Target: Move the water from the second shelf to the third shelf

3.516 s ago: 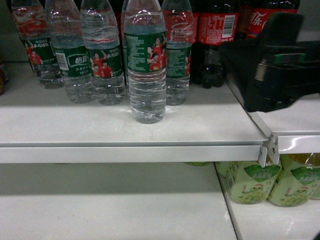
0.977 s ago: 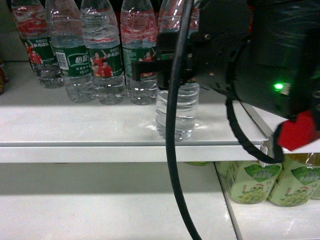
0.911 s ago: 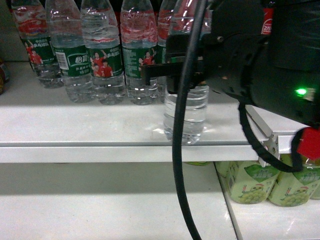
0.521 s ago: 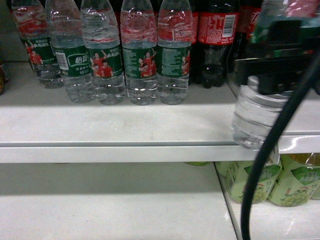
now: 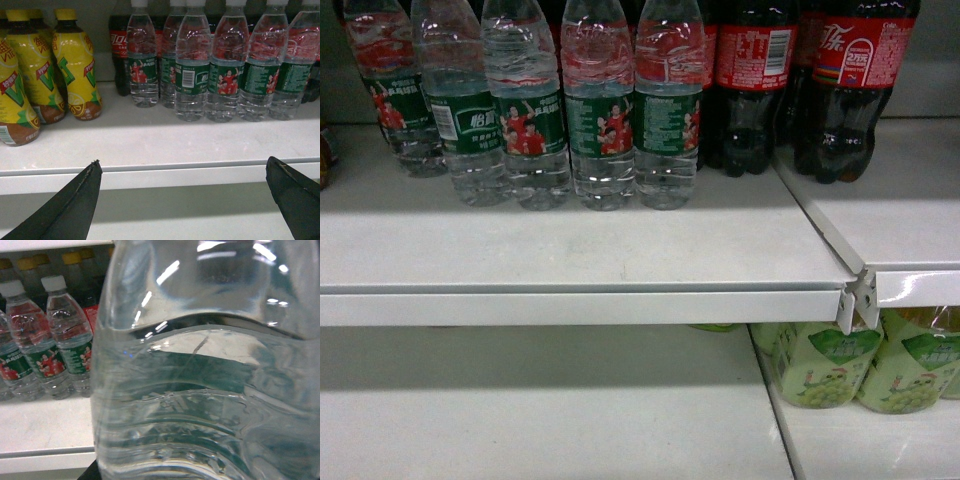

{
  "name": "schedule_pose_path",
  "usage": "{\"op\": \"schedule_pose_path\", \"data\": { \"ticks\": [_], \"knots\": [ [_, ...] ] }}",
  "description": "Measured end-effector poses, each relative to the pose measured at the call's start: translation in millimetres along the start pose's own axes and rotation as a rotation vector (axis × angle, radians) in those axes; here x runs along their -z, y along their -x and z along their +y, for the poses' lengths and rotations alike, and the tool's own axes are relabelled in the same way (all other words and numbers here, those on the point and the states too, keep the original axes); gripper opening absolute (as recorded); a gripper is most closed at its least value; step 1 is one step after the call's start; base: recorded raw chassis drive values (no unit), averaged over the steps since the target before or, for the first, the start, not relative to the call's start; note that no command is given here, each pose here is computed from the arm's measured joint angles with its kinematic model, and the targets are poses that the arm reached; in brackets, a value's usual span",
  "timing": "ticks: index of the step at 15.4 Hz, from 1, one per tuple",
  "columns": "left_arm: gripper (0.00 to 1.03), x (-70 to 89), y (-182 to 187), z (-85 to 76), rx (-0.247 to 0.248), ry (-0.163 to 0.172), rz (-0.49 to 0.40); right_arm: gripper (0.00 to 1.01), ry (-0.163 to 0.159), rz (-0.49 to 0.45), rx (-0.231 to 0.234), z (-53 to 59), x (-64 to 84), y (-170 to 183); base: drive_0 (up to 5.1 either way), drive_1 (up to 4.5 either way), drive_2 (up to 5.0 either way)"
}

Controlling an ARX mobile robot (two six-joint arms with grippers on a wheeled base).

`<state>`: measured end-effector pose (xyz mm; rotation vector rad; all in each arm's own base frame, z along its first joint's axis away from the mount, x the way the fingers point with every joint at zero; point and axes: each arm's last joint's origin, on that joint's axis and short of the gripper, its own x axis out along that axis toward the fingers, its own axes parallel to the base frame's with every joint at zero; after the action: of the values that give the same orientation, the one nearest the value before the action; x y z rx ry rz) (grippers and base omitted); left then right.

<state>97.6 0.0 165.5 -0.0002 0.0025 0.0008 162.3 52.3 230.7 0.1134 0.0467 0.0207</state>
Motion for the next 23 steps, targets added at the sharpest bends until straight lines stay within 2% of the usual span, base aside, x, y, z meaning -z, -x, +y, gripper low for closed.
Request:
{"op": "schedule_pose_path", "data": {
  "ticks": [2,6,8,23],
  "knots": [
    [0.98,0.0,0.0,0.0,0.000,0.000,0.000,0.43,0.002,-0.014,0.072,-4.3,0.7,13.0,0.0,0.00,0.0],
    [0.98,0.0,0.0,0.0,0.000,0.000,0.000,0.43,0.014,-0.009,0.046,-3.0,-1.2,25.5,0.0,0.00,0.0],
    [0.98,0.0,0.0,0.0,0.000,0.000,0.000,0.43,0.013,-0.013,0.062,-3.4,-1.7,26.4,0.0,0.00,0.0],
    [0.98,0.0,0.0,0.0,0.000,0.000,0.000,0.43,0.013,-0.012,0.062,-3.5,-1.7,26.4,0.0,0.00,0.0]
  ]
}}
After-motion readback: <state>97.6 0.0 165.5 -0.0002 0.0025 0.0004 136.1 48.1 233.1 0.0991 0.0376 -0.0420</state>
